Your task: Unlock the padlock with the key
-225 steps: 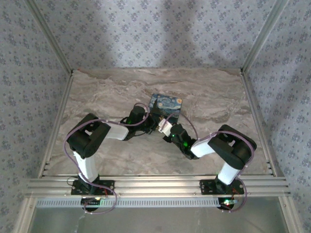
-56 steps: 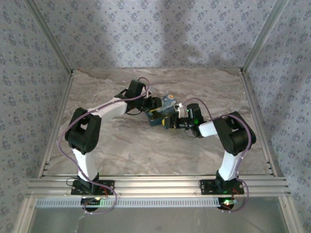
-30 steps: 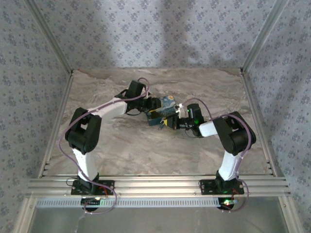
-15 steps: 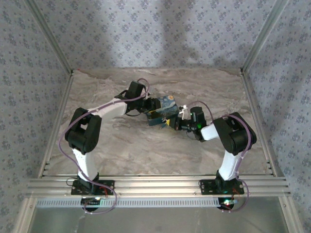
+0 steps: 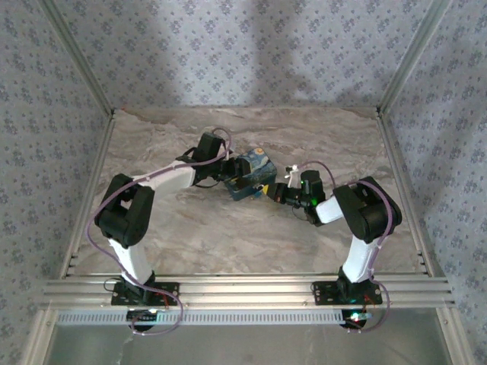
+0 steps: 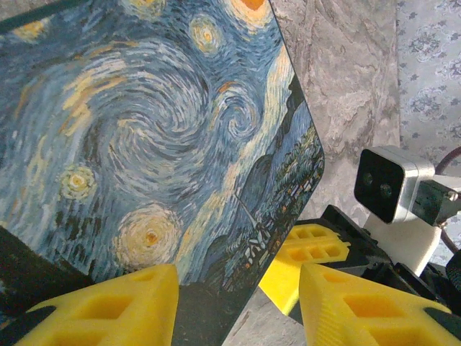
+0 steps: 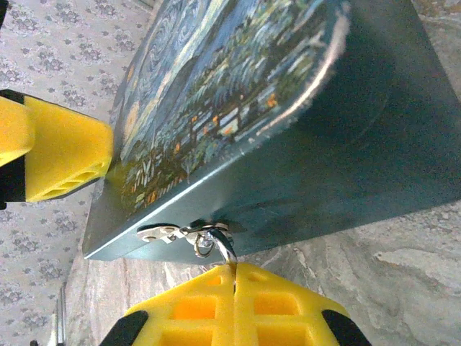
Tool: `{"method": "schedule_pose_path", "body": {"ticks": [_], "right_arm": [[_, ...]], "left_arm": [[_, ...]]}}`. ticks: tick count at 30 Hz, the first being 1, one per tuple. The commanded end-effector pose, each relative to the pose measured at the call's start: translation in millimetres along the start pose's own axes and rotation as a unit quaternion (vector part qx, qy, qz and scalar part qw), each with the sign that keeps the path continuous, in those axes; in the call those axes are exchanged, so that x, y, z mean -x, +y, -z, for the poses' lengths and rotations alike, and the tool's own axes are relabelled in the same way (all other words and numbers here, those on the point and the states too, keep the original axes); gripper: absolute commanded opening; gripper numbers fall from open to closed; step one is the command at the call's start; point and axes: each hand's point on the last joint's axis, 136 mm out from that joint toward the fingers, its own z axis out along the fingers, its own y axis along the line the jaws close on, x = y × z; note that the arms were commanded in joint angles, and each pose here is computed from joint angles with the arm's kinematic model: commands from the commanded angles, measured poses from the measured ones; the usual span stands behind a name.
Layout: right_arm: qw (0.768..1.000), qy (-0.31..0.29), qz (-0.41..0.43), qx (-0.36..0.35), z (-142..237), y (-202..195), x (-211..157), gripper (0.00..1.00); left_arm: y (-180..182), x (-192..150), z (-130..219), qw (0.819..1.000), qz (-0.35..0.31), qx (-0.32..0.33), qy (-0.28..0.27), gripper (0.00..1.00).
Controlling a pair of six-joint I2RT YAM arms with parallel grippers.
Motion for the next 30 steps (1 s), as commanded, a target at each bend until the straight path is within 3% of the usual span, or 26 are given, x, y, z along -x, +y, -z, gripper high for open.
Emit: {"method": "schedule_pose_path", "body": {"ticks": [1,10,17,30], "right_arm": [[1.000,-0.020,-0.004,-0.012,6,-4,7,0.00],[0.998,-0.020,0.017,-0.062,36,-4,11,0.00],[0.995,0.004,0.019,-0.103,69,12,8,0.00],[0.983,0.066,-0.034,-0.167,137,34,-40,0.00]], "left_arm": [[1,-12,4,1.000,0.009,0.008,0.012,0.50],[-20,15,30,0.999,-0.019,0.000,-0.027,0.59],[-26,35,78,0.993,-0.058,0.016,-0.097,0.67],[23,32,176,0.960,-0.077,0.114,-0.245,0.80]]}}
